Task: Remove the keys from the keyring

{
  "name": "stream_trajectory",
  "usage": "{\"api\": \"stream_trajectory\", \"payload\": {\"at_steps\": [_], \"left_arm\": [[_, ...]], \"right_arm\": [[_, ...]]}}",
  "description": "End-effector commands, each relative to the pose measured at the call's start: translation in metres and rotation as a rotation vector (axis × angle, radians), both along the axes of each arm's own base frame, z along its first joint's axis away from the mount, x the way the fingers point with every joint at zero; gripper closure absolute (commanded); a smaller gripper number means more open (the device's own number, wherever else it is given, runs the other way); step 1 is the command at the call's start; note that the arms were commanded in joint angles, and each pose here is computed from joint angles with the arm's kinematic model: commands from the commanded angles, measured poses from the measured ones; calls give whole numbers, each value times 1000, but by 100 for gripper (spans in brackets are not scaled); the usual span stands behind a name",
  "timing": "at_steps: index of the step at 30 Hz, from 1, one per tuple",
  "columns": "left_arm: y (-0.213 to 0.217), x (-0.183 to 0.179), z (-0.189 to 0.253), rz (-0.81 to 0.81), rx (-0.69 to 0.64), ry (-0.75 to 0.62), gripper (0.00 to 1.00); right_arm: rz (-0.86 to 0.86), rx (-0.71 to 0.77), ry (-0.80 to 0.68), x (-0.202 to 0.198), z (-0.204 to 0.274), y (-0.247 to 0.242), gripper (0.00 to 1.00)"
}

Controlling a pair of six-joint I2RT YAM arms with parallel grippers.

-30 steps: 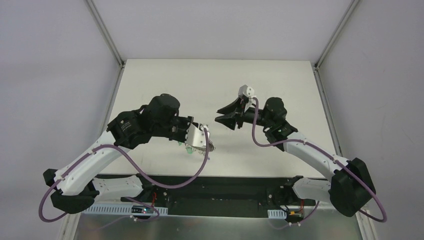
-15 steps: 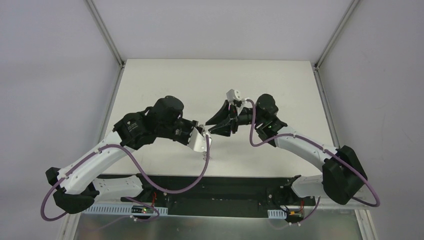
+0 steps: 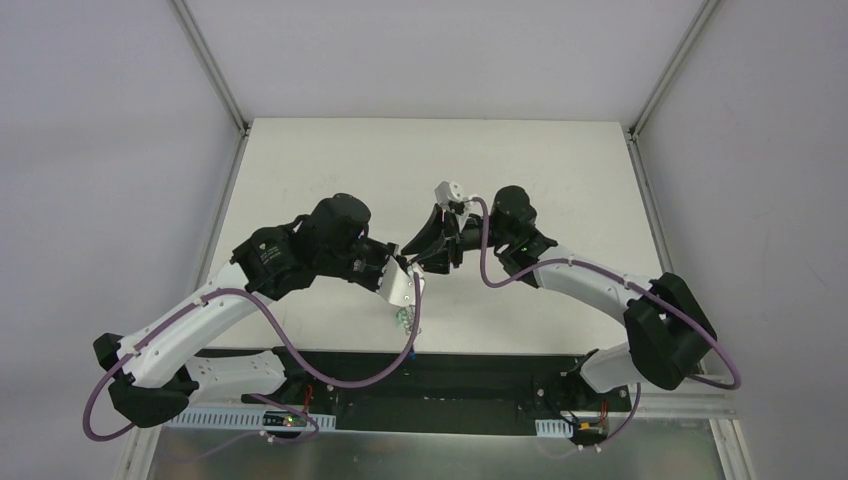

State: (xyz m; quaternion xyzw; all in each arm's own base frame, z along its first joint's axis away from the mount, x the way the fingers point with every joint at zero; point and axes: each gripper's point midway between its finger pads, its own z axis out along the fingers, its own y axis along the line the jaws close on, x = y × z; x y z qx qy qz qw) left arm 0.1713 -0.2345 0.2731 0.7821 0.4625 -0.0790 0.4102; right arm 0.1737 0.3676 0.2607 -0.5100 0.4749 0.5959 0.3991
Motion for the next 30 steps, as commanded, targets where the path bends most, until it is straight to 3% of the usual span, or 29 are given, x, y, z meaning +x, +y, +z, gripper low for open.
{"api": "stream_trajectory", "payload": {"at_steps": [1,6,10,13,14,17,23,30], "left_arm": [[-8,3,17,-31,-49,-68,100],[-7,9,17,-15,-36,-87,100],[-9,14,20,-9,-27,-107,100],[-10,21,18,1,-10,-116,100],[-11,22,18,3,-6,-116,100],[-12,27,20,9,-9,-120,100],[-7,45,22,49,-4,-133,100],[-6,62,18,80,-54,-113,100]], "right_arm": [[72,49,-85,-7,16,6,59],[74,34,-79,-7,6,7,59],[93,30,-74,-6,4,9,72],[97,31,-75,-4,5,11,76],[99,31,-76,-3,5,12,79],[87,33,-73,4,7,13,100],[-43,58,21,41,17,3,100],[-135,246,176,74,53,-18,100]]}}
